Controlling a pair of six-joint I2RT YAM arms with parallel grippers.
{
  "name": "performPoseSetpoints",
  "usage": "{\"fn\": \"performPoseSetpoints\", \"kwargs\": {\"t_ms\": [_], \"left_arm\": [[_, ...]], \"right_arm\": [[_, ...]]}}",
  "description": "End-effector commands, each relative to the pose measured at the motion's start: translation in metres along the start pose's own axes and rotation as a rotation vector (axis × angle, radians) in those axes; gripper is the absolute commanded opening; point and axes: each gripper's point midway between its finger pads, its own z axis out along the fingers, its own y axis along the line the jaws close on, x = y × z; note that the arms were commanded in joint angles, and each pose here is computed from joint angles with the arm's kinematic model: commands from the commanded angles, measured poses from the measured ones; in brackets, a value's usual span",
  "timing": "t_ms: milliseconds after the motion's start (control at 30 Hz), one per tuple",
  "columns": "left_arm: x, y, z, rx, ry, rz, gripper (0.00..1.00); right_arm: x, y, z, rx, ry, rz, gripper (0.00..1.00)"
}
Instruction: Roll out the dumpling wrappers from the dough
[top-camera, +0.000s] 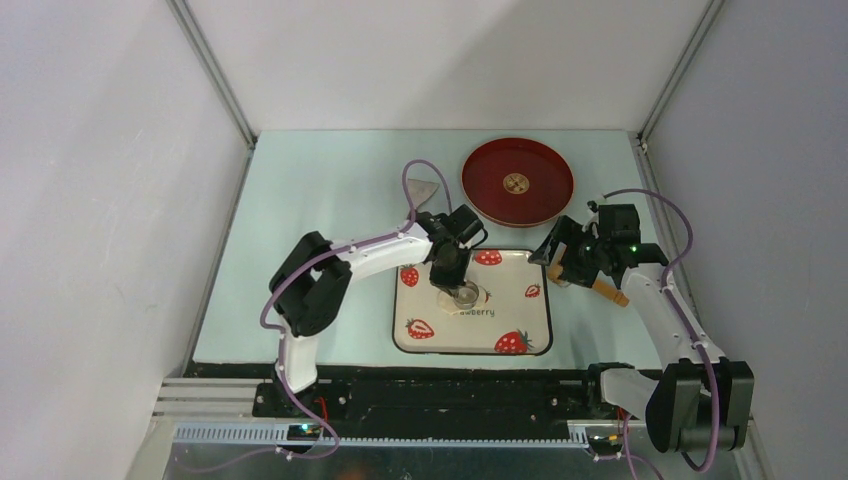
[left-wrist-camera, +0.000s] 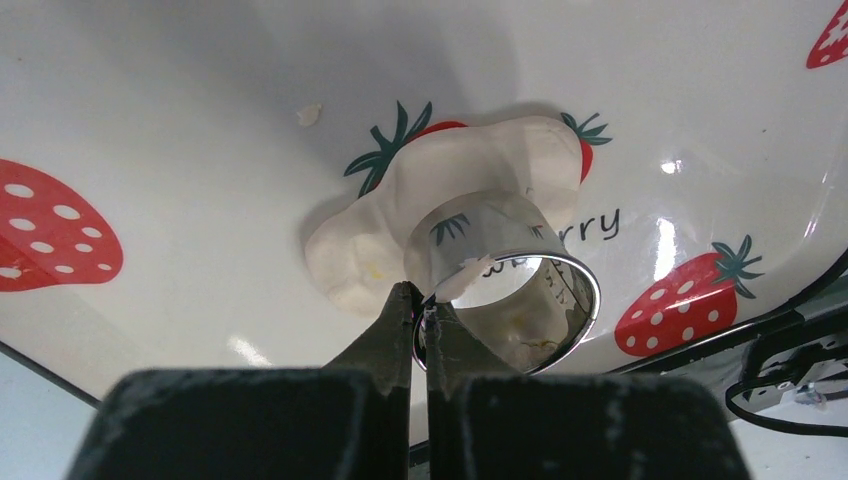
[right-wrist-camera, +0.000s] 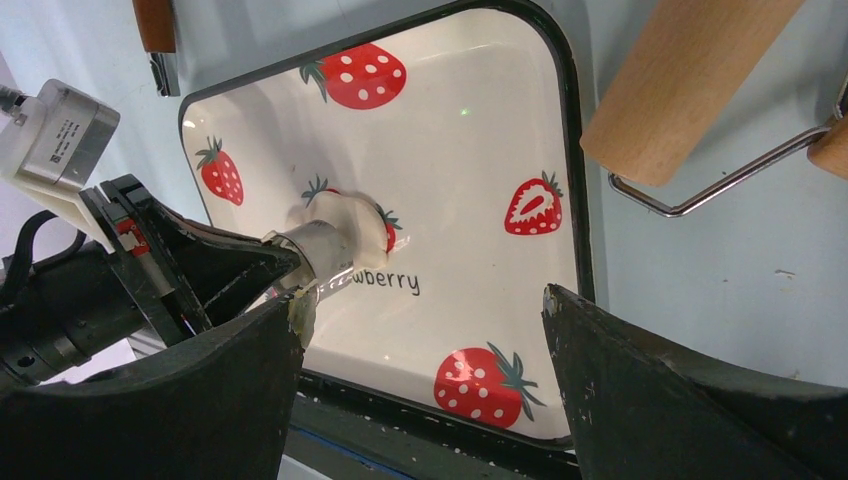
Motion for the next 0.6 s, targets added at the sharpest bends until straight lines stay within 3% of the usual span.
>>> {"fn": "performPoseSetpoints", "kwargs": {"t_ms": [0, 567], "left_arm": [[-0.0086, -0.0106, -0.0032, 0.029, -0.014, 0.004, 0.0], [-0.0093, -0.0094, 0.0009, 0.019, -0.011, 0.012, 0.0]], "right_arm": [[-0.0097, 0.0122, -0.005, -0.032, -0.016, -0.038, 0.9], [-0.0068, 0.0113, -0.0028, -0.03, 0.001, -0.044, 0.9]]}}
